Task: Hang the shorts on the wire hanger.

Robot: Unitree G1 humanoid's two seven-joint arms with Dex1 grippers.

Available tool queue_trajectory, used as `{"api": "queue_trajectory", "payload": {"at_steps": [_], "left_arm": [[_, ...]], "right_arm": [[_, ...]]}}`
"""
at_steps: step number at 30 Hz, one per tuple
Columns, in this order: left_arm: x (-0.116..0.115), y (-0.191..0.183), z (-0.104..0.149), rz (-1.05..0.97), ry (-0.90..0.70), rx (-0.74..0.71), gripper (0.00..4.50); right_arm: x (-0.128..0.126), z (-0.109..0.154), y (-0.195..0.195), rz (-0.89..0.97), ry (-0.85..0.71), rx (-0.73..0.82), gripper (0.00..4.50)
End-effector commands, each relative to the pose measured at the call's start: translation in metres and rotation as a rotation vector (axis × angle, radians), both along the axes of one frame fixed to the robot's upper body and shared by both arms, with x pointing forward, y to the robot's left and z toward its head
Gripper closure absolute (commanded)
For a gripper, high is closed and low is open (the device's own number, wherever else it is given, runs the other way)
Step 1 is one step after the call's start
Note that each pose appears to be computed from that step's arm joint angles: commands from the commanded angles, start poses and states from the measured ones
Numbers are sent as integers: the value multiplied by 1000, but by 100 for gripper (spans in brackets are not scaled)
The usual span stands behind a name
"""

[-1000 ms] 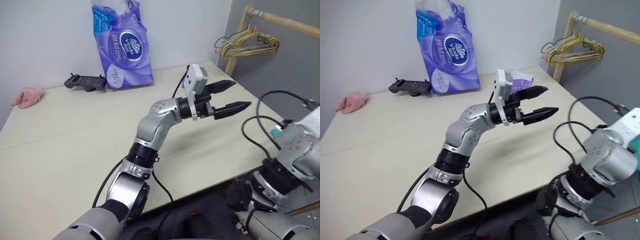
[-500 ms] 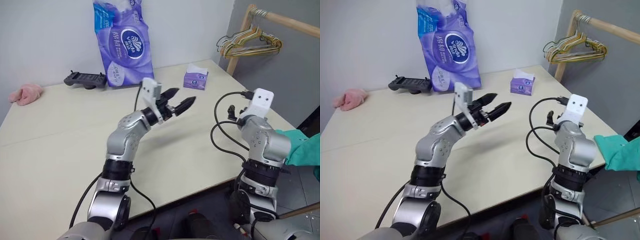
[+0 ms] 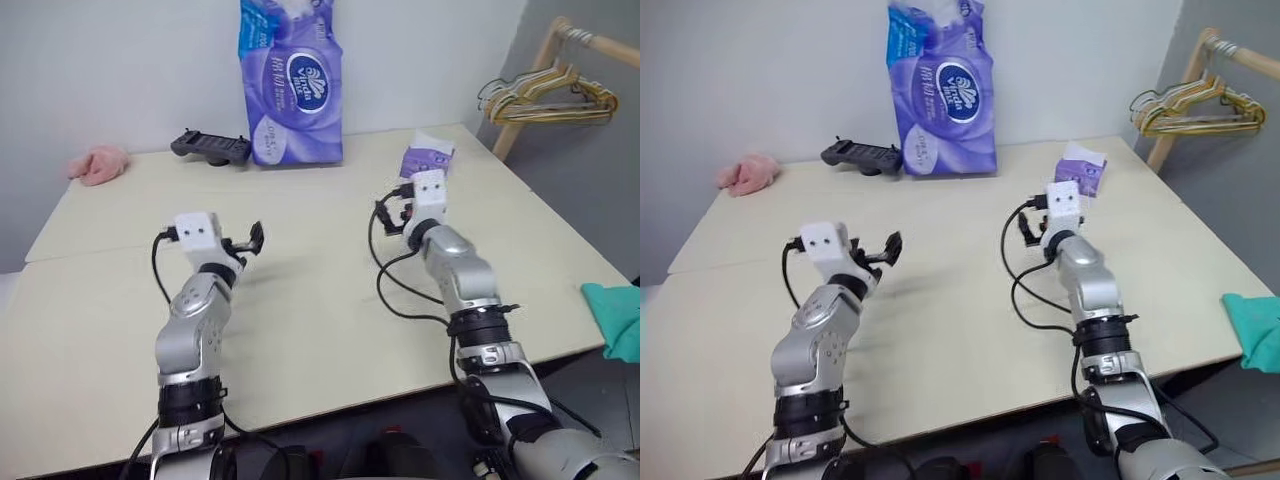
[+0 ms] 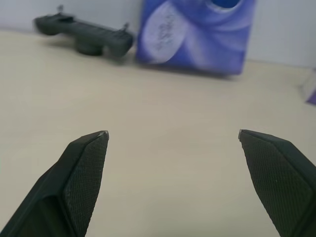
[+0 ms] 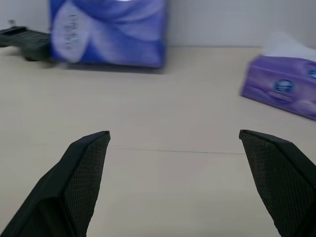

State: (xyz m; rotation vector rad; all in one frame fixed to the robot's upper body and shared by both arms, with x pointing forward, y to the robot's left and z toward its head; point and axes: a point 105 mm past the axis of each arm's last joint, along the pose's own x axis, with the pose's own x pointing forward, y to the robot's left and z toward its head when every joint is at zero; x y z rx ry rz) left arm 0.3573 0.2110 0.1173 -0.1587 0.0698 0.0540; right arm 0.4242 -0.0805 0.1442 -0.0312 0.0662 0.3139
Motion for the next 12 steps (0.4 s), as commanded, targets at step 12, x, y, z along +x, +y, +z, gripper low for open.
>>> {"api": "queue_trajectory", "payload": {"at_steps": [12], "left_arm": [[-4, 13, 13, 29, -60, 109, 0]], "right_arm": [[-17, -11, -15, -82, -37, 23, 3]]}}
